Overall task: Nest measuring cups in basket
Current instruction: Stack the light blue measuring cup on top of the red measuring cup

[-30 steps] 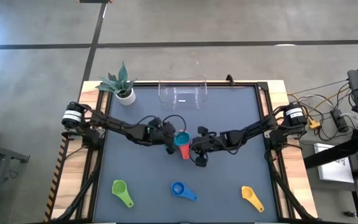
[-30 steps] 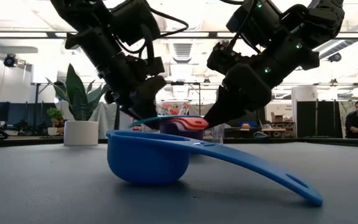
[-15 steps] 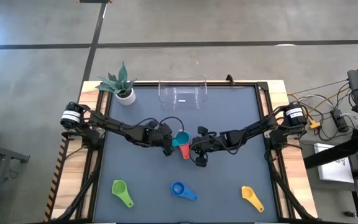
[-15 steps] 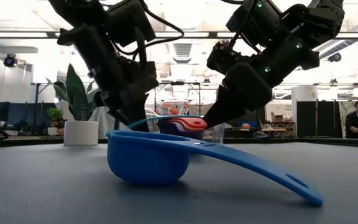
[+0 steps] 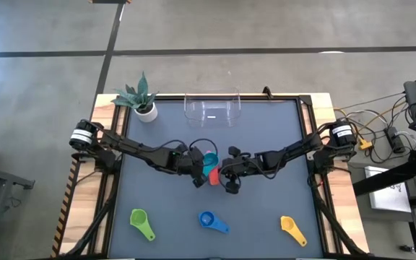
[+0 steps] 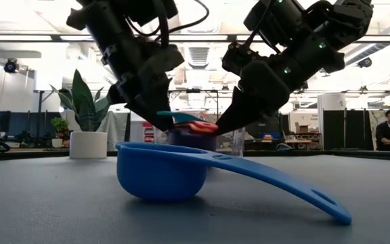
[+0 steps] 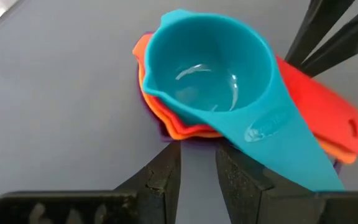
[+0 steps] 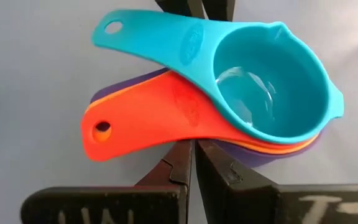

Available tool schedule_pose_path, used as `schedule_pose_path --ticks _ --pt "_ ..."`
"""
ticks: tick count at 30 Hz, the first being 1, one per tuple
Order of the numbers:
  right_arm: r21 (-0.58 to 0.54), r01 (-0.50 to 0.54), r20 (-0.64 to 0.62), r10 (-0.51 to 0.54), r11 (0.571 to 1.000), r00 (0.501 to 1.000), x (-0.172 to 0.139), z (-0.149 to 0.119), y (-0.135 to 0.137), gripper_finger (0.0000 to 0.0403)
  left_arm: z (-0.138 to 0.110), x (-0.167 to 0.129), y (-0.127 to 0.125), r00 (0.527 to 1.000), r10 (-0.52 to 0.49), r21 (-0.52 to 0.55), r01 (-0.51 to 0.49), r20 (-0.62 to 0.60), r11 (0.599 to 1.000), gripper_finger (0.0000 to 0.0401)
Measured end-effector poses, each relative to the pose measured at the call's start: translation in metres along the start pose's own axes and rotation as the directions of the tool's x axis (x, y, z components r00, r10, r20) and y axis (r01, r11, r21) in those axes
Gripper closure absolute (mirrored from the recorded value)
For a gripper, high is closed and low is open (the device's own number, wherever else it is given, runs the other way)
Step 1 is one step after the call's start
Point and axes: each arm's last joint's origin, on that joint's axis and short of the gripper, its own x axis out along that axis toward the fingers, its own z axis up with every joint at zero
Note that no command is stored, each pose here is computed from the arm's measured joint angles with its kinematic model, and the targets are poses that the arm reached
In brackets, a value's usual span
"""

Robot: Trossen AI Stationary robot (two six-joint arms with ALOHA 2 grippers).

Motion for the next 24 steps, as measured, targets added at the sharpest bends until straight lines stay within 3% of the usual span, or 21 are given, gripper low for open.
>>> schedule_pose_path --ticks 24 --pt "0.03 -0.005 0.015 0.004 1.0 1.0 0.0 0.003 0.001 0.039 -0.009 0.017 -0.013 0.998 -0.052 -0.037 0.051 -0.026 0.998 0.0317"
